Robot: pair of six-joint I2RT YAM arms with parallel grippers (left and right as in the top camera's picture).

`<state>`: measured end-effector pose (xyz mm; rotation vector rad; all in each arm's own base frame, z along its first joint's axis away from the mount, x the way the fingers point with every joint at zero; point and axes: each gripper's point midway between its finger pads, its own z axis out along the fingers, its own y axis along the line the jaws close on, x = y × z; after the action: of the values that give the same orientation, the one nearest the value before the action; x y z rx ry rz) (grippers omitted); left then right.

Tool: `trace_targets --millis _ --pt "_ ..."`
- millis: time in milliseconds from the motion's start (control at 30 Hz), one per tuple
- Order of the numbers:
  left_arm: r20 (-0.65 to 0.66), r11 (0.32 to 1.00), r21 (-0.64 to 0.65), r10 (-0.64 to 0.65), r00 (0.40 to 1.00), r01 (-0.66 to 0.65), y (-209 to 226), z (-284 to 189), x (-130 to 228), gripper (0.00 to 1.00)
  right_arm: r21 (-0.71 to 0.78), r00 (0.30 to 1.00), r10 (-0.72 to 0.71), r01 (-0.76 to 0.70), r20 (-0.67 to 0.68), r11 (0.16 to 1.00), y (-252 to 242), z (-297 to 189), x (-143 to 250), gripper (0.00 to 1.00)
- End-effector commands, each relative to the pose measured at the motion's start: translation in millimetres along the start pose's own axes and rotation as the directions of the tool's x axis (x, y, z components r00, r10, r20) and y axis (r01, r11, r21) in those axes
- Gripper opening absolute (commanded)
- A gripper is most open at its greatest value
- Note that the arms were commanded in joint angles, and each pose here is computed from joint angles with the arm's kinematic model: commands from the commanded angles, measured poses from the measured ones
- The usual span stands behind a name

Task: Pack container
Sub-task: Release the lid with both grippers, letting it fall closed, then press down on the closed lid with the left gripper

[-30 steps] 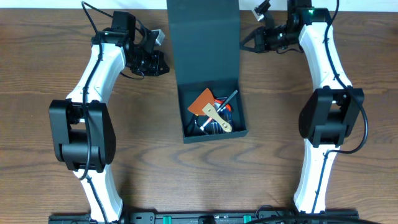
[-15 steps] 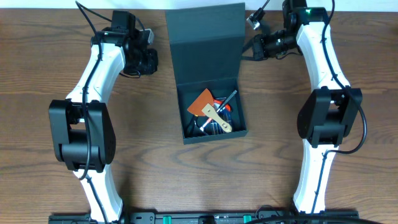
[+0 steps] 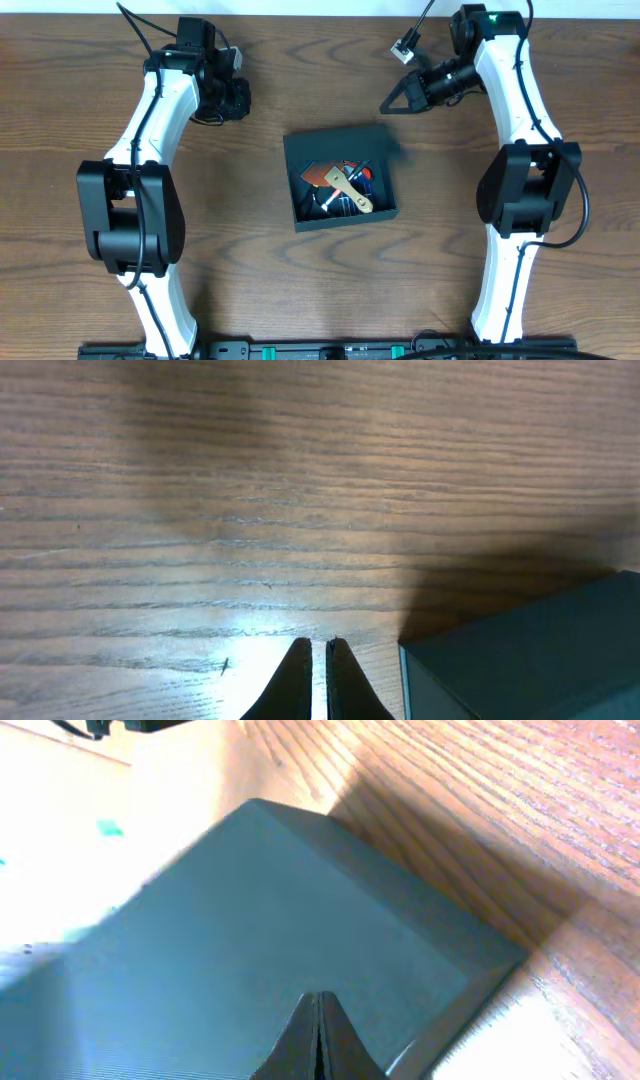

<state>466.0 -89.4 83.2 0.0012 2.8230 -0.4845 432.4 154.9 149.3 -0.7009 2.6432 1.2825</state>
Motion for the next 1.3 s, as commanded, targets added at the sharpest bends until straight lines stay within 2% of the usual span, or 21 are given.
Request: trace_targets --millis 0,200,333,500,600,633,733,900,1067,1267 --pt "0.029 1.0 -0.009 -0.01 1.0 0.01 -1.2 -16.4 -6.3 0.05 0.03 0.994 -0.108 0.107 0.029 0.994 22.4 -15.6 -7.6 0.01" --pt "0.004 1.0 0.001 -0.017 1.0 0.017 -3.4 -16.4 -0.1 0.06 0.043 0.993 -0.113 0.112 0.025 0.993 21.8 -16.4 -7.4 0.01" --pt "-0.007 0.995 0.095 -0.012 1.0 0.013 -24.7 -18.4 2.3 0.06 0.077 0.994 -0.1 0.097 0.045 0.992 18.3 -18.6 -15.8 0.01" --pt "-0.027 0.99 0.138 -0.001 1.0 0.004 -44.3 -20.4 9.0 0.06 0.16 0.989 -0.137 0.128 0.049 0.979 25.9 -26.2 -29.3 0.01" --pt "-0.034 0.989 0.145 0.021 0.999 -0.016 -56.5 -25.4 14.4 0.05 0.224 0.983 -0.184 0.175 0.021 0.959 37.9 -28.8 -34.3 0.19" --pt "-0.034 0.989 0.147 0.029 0.999 -0.024 -60.7 -28.3 15.9 0.06 0.249 0.982 -0.189 0.18 0.01 0.951 39.9 -28.9 -35.3 0.2" --pt "-0.024 0.985 0.16 0.066 0.998 -0.062 -80.3 -43.4 22.4 0.06 0.374 0.992 -0.127 0.123 -0.014 0.919 33.9 -29.4 -36.5 0.01" --pt "-0.015 0.978 0.169 0.13 0.991 -0.126 -126.0 -63.5 41.8 0.05 0.51 0.999 -0.036 0.044 -0.025 0.859 18.2 -31.2 -33.1 0.01" --pt "-0.085 0.978 0.078 0.201 0.976 -0.194 -155.6 -48.2 76.5 0.06 0.531 1.0 0.003 -0.003 0.0 0.848 13.6 -34.7 -33.2 0.01" --pt "-0.114 0.961 0.015 0.276 0.955 -0.276 -177.4 -35.3 101.8 0.05 0.57 0.999 0.034 -0.024 -0.007 0.821 5.4 -41.2 -27.5 0.01"
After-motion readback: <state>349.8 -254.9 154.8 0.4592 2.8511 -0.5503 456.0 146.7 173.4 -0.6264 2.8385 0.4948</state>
